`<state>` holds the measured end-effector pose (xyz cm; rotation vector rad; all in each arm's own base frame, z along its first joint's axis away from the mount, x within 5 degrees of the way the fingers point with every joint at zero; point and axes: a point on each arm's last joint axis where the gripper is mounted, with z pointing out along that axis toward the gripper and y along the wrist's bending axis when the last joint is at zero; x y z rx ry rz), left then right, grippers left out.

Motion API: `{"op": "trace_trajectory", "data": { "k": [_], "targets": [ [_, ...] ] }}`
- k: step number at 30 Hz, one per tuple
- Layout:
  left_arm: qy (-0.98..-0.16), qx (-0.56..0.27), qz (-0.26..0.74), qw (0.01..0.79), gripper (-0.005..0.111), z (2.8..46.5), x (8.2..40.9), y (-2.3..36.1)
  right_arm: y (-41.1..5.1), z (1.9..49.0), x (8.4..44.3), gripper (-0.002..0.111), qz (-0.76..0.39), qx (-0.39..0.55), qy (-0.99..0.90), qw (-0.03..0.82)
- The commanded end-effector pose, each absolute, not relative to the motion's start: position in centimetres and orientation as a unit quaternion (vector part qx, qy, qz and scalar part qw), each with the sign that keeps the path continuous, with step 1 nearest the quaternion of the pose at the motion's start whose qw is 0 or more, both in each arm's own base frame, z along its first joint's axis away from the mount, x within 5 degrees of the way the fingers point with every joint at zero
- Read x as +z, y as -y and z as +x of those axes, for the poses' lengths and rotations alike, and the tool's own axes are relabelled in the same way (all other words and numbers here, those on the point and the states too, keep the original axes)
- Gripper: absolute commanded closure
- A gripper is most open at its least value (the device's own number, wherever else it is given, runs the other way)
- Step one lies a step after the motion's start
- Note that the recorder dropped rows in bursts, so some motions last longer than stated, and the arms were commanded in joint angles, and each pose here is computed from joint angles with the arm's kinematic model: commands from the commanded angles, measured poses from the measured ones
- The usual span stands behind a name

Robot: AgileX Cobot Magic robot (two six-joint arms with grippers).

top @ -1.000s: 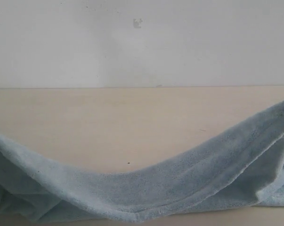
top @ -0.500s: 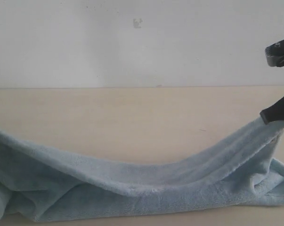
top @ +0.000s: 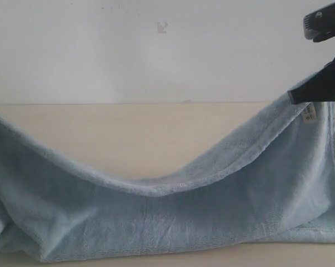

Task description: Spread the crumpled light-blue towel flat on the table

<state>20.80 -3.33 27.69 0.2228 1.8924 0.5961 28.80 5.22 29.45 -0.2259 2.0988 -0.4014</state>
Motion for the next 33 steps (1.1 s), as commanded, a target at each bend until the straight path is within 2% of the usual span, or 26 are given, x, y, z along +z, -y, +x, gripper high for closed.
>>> {"op": "trace_trajectory", "data": {
  "k": [1,11,14,19,22,24,28,33],
  "targets": [
    [-0.822,0.207,0.051,0.529,0.103,22.7,25.4,3.3,-5.6,30.3,27.4,0.108,-0.085,-0.167,-0.866,0.464],
    [-0.869,0.156,0.088,0.460,0.102,26.1,20.7,5.6,-6.3,32.5,21.7,0.108,-0.094,-0.175,-0.898,0.393],
    [-0.874,0.165,0.090,0.448,0.093,27.2,19.8,6.0,-6.4,32.7,21.1,0.108,-0.075,-0.163,-0.902,0.393],
    [-0.876,0.185,0.083,0.437,0.071,28.9,19.0,5.8,-6.1,33.7,20.1,0.108,-0.075,-0.181,-0.891,0.409],
    [-0.869,0.214,0.071,0.441,0.063,29.8,19.0,5.6,-4.4,34.4,19.2,0.108,-0.018,-0.178,-0.892,0.415],
    [-0.863,0.231,0.061,0.444,0.061,30.3,19.2,5.3,-2.6,34.8,18.7,0.108,0.032,-0.175,-0.891,0.417],
    [-0.869,0.225,0.053,0.437,0.061,31.7,18.7,5.0,-0.2,35.4,18.0,0.108,0.086,-0.121,-0.898,0.415],
    [-0.881,0.211,0.046,0.420,0.061,33.3,17.6,4.2,0.8,35.9,17.7,0.108,0.028,-0.028,-0.913,0.406]
  ]
}}
